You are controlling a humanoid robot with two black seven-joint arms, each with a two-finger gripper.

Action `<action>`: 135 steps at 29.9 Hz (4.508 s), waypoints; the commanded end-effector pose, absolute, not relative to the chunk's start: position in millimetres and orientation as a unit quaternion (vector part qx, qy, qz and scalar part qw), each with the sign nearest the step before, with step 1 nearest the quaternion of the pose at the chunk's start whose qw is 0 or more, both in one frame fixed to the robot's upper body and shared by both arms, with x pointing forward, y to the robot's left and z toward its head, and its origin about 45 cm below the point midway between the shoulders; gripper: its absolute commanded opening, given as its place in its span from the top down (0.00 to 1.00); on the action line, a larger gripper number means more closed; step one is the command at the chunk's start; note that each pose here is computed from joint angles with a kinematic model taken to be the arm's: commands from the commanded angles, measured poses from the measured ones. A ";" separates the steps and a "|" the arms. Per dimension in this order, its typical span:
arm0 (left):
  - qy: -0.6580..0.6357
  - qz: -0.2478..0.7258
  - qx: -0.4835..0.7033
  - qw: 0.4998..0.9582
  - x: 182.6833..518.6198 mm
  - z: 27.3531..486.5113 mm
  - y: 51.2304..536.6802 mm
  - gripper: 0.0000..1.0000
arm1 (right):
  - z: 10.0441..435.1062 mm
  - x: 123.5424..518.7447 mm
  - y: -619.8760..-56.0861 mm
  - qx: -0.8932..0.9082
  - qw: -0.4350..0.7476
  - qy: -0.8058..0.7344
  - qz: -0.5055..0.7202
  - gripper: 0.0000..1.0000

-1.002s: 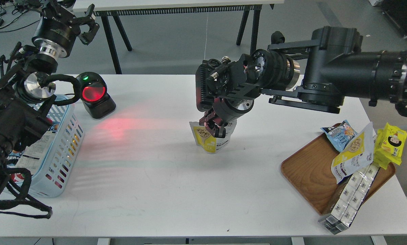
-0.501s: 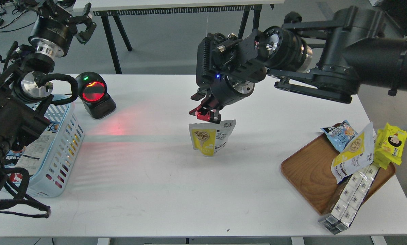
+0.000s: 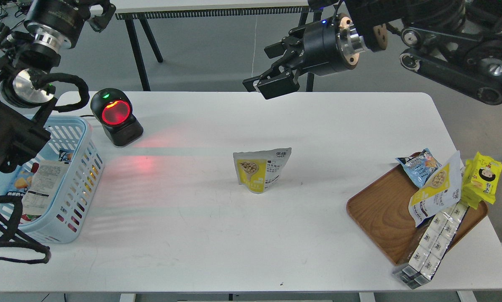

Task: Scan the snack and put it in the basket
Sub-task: 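Raise the right gripper away and swing the left arm toward the packet, then grasp the yellow packet with the left gripper, then hold the packet in front of the barcode scanner with the left gripper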

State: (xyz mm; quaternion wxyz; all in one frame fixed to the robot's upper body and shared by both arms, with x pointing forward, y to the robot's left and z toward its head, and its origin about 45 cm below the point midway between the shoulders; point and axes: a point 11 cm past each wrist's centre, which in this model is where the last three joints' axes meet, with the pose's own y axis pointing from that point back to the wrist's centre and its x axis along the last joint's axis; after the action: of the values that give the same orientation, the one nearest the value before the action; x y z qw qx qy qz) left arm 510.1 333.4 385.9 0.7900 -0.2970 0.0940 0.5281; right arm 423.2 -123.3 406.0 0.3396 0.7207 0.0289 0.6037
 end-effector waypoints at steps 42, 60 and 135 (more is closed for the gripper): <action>-0.663 -0.082 0.308 0.677 355.0 315.0 69.0 0.03 | 321.6 504.2 -332.3 0.785 -0.243 -0.563 -0.088 0.01; -0.614 -0.134 0.411 0.660 378.8 233.6 90.2 0.07 | 242.6 477.5 -330.7 0.743 -0.273 -0.586 -0.175 0.01; -0.560 -0.079 0.519 0.640 378.0 289.7 289.2 1.00 | 249.9 479.2 -340.7 0.738 -0.278 -0.592 -0.165 0.01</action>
State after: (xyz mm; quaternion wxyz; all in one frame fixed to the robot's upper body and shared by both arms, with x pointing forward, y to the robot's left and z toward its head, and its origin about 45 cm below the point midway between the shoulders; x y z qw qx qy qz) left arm 373.1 278.4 290.8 0.6415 0.5065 -0.5694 -0.0879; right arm 479.1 -340.7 249.7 -0.2771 0.7384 -0.5923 -0.1649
